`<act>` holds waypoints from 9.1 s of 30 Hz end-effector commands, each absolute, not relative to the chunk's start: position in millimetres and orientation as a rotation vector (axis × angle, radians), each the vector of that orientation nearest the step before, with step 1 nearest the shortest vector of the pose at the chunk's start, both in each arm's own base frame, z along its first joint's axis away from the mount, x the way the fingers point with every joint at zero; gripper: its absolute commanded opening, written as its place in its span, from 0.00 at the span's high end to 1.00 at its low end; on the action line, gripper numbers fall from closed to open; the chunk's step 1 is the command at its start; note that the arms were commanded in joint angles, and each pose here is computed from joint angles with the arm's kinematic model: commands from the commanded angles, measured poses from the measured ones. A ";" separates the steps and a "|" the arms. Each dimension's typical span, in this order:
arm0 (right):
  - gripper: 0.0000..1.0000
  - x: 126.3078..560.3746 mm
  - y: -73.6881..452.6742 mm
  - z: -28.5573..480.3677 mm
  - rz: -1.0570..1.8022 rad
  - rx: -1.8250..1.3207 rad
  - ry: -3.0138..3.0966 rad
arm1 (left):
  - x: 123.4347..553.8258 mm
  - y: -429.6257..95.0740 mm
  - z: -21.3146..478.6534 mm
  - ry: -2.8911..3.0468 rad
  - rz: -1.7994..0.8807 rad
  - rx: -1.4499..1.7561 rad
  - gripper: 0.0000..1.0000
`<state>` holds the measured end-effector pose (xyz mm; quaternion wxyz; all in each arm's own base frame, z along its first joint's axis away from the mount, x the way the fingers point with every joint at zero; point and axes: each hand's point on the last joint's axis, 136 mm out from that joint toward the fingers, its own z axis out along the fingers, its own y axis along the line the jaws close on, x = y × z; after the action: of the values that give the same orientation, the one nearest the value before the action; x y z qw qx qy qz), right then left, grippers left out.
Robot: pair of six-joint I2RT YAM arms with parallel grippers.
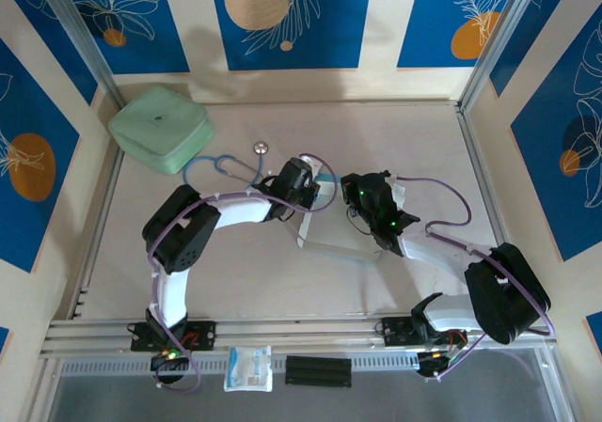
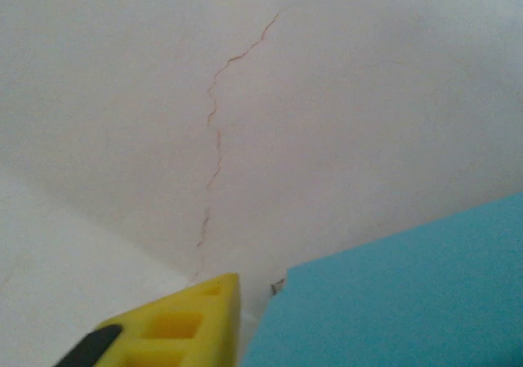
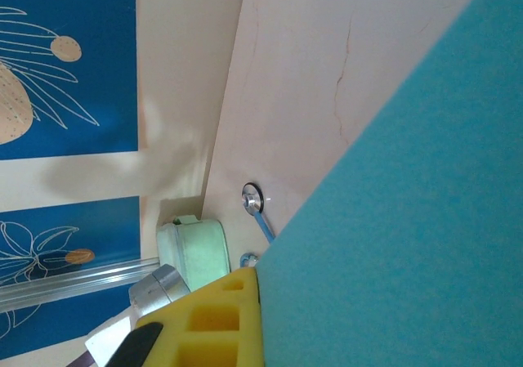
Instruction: Fold the paper box
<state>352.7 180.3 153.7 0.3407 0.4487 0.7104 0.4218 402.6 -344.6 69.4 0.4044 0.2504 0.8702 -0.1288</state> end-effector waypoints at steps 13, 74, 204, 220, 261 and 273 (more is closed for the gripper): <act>1.00 339.3 201.8 150.9 1.203 1.160 1.956 | 381.7 -304.3 1.4 2.435 -0.189 0.697 0.81; 0.97 340.9 222.9 150.0 1.263 1.037 2.029 | 313.6 -239.2 188.1 2.480 -0.819 -0.104 0.00; 0.35 329.6 134.3 175.7 0.722 0.348 2.675 | 328.5 -305.2 140.2 2.628 -1.017 -0.267 0.39; 0.42 336.6 136.8 140.3 0.856 0.319 2.646 | 328.5 -307.6 137.2 2.631 -1.021 -0.216 0.44; 0.47 260.2 125.4 162.0 0.753 0.505 2.602 | 343.0 -301.2 144.0 2.486 -1.006 -0.091 0.44; 0.47 212.4 138.1 93.1 0.627 0.550 2.743 | 316.4 -291.6 145.3 2.450 -1.094 -0.102 0.44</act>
<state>206.8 142.8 101.0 0.1204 0.1728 0.9494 0.2331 322.1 -290.1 137.0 0.2222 -0.0390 0.8982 -0.3772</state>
